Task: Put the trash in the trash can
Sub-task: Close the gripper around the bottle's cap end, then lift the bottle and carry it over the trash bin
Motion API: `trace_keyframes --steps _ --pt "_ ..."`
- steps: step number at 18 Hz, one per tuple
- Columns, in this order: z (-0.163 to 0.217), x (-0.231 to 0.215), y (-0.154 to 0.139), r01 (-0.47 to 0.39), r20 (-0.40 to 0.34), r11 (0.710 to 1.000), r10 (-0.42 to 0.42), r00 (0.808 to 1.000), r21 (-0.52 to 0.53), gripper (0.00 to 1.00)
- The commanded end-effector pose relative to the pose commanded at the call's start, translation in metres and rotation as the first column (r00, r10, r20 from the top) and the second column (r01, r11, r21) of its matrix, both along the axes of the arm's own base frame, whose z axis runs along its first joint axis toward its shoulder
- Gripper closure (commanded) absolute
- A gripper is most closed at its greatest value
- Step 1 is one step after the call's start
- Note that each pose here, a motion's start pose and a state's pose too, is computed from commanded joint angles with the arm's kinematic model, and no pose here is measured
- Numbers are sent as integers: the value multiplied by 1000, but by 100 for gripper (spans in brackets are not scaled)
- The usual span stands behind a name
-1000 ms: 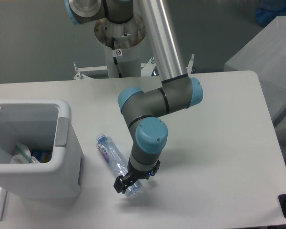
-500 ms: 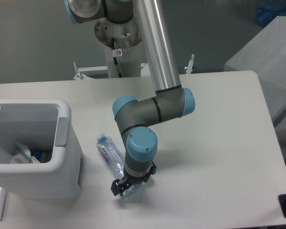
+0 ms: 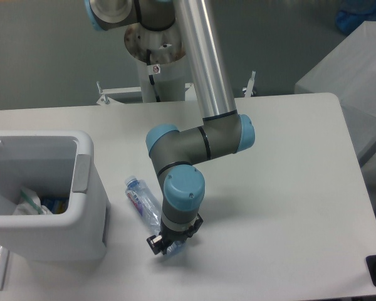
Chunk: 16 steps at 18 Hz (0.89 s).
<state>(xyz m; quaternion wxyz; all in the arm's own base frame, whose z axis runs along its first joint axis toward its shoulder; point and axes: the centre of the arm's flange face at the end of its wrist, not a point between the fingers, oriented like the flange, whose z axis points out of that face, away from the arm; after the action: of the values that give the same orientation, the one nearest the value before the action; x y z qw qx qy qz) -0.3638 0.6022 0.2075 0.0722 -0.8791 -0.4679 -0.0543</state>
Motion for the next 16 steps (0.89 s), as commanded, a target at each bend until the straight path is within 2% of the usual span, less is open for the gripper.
trace_keyframes --steps 3,5,7,9,11,13,16 --pt "51 -22 -15 -33 -55 998 37 998 60 59" --pt "114 -39 -25 -19 -134 990 38 990 139 59" --pt "180 -51 -39 15 -201 970 35 979 244 59" --pt "226 -54 -45 61 -232 922 32 972 381 59" --pt "265 -46 -46 125 -297 869 26 955 479 59" --pt "307 -26 -50 197 -372 815 25 928 544 59" --pt "355 13 -52 286 -434 749 3 901 598 59"
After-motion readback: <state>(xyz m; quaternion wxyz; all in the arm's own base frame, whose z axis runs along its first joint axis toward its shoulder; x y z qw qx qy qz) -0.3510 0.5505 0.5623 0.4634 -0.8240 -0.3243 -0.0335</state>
